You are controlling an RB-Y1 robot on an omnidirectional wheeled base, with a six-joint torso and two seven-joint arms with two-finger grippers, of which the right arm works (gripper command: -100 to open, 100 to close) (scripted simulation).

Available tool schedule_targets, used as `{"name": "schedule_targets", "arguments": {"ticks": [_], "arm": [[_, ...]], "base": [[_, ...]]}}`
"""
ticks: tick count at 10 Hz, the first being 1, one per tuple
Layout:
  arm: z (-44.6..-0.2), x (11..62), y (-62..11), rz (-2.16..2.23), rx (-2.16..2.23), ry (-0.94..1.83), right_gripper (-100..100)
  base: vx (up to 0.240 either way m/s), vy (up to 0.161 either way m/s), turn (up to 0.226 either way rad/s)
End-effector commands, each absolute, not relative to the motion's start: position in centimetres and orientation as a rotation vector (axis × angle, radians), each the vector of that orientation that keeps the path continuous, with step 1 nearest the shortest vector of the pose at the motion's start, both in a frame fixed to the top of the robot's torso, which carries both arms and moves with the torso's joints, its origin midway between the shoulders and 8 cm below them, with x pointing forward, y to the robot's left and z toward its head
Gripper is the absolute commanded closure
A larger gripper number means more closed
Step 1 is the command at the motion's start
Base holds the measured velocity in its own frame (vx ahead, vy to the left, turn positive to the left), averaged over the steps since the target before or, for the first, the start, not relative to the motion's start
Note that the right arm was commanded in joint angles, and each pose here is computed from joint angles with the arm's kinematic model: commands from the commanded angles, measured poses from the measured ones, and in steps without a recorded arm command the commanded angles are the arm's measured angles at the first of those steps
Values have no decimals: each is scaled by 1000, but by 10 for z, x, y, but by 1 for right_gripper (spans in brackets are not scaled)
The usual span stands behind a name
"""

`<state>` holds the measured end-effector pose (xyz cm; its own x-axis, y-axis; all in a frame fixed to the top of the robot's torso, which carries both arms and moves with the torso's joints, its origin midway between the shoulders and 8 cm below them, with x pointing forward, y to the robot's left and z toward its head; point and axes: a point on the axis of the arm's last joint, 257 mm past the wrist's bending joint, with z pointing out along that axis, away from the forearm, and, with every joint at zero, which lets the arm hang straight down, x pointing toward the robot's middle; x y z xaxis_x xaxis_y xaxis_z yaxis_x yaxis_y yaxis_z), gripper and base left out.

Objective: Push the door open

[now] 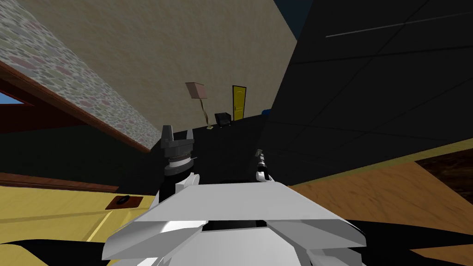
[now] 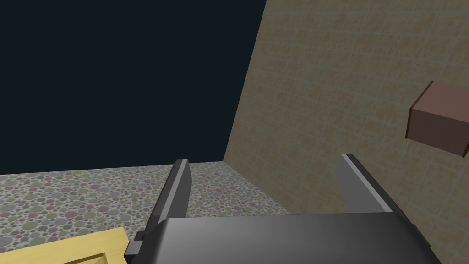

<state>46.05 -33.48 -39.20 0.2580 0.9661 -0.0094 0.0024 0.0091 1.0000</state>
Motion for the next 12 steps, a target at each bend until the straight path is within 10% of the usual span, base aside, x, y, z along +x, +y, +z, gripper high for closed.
{"name": "schedule_targets", "arguments": {"ticks": [1, 12], "arm": [[-391, 460, -348, 990, 1327, 996, 100], [-390, 439, -411, 871, 1380, 882, 100]], "base": [[162, 79, -68], [196, 24, -49]]}}
